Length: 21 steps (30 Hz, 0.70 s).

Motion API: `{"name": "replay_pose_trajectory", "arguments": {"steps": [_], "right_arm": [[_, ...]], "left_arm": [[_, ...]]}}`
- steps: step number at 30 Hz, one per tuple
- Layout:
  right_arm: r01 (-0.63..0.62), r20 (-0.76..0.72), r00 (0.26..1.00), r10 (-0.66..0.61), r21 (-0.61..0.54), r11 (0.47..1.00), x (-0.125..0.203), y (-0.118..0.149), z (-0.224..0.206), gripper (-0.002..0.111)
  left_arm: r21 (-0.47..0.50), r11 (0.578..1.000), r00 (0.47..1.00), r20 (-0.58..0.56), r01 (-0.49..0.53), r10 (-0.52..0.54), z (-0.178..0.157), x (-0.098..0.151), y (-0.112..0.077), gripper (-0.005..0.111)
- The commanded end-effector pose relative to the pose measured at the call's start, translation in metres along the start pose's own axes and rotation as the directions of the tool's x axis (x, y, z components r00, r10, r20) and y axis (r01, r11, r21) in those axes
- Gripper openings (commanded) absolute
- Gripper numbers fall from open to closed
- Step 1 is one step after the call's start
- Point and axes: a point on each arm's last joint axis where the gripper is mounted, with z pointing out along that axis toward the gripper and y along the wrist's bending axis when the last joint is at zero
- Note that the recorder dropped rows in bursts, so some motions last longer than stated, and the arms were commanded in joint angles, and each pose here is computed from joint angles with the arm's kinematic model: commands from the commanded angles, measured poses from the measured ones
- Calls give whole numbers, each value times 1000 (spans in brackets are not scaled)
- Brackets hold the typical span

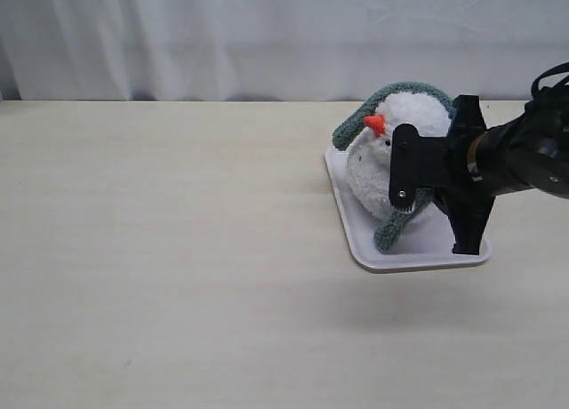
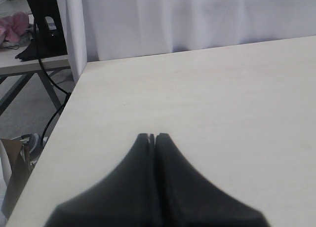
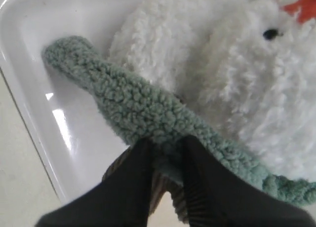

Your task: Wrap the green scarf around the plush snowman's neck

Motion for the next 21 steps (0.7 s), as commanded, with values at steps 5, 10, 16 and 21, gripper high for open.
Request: {"name": "replay_pose_trajectory", "arguments": {"steps": [5,10,16,21], "right_arm": [[4,8,1000,-5,16,1000,-3,-4,0,5],[-77,62,995,73,55,996,-8,-12,-2,5],[-148,125,982,139,73,986,-14,-15,-3,5],[-186,123,977,177,64,981,-13,-15,-2,5]], "left_arm": [[-2,1000,1000,9,4,-4,0,0,0,0],[-2,1000,1000,9,4,-4,0,0,0,0],[-2,1000,1000,9,4,-4,0,0,0,0],[-2,1000,1000,9,4,-4,0,0,0,0]]}}
